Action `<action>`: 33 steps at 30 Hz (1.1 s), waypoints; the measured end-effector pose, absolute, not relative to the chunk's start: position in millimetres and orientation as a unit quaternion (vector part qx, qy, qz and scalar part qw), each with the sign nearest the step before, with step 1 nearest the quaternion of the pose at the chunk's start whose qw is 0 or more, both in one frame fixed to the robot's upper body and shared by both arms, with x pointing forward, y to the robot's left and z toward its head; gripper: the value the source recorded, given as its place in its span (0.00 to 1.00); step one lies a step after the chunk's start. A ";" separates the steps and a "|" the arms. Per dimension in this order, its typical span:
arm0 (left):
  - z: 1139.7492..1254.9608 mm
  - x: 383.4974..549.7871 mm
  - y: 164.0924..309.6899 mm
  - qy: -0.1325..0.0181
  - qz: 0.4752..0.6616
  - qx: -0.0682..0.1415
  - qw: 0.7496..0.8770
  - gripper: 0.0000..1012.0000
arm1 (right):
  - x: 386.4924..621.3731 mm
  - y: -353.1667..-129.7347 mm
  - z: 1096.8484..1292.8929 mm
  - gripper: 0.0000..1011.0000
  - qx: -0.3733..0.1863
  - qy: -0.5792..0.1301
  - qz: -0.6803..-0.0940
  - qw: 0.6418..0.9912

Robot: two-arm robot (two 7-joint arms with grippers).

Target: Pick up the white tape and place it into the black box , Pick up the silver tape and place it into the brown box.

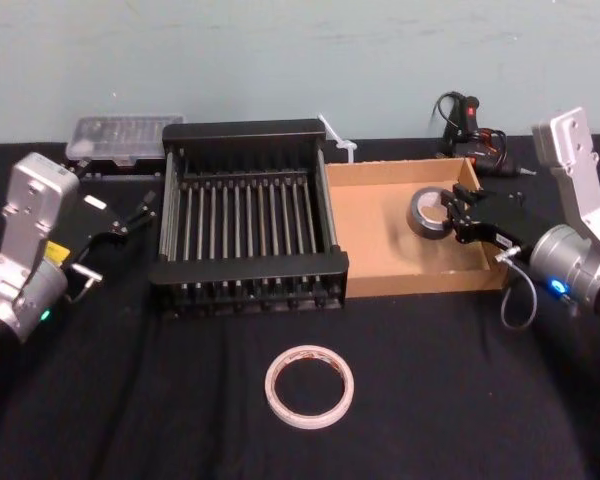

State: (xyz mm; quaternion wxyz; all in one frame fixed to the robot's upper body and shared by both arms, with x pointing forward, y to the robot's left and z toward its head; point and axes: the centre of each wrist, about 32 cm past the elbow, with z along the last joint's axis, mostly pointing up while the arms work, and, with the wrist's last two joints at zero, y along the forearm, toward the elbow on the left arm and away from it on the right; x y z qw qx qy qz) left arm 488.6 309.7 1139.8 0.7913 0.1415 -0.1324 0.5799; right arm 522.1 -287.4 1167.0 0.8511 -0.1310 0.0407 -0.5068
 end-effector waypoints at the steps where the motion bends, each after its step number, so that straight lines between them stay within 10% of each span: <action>1: 1139.8 488.6 309.7 -0.132 0.580 0.141 0.791 0.99 | 523.4 -287.0 1167.1 0.13 -0.131 0.041 -0.507 0.851; 25: 1139.8 488.6 309.7 -0.132 0.580 0.141 0.791 0.99 | 542.1 -282.4 1161.7 0.13 -0.134 0.039 -0.508 0.850; 33: 1139.8 488.6 309.7 -0.132 0.580 0.142 0.791 0.99 | 541.5 -282.7 1162.0 0.35 -0.134 0.039 -0.509 0.849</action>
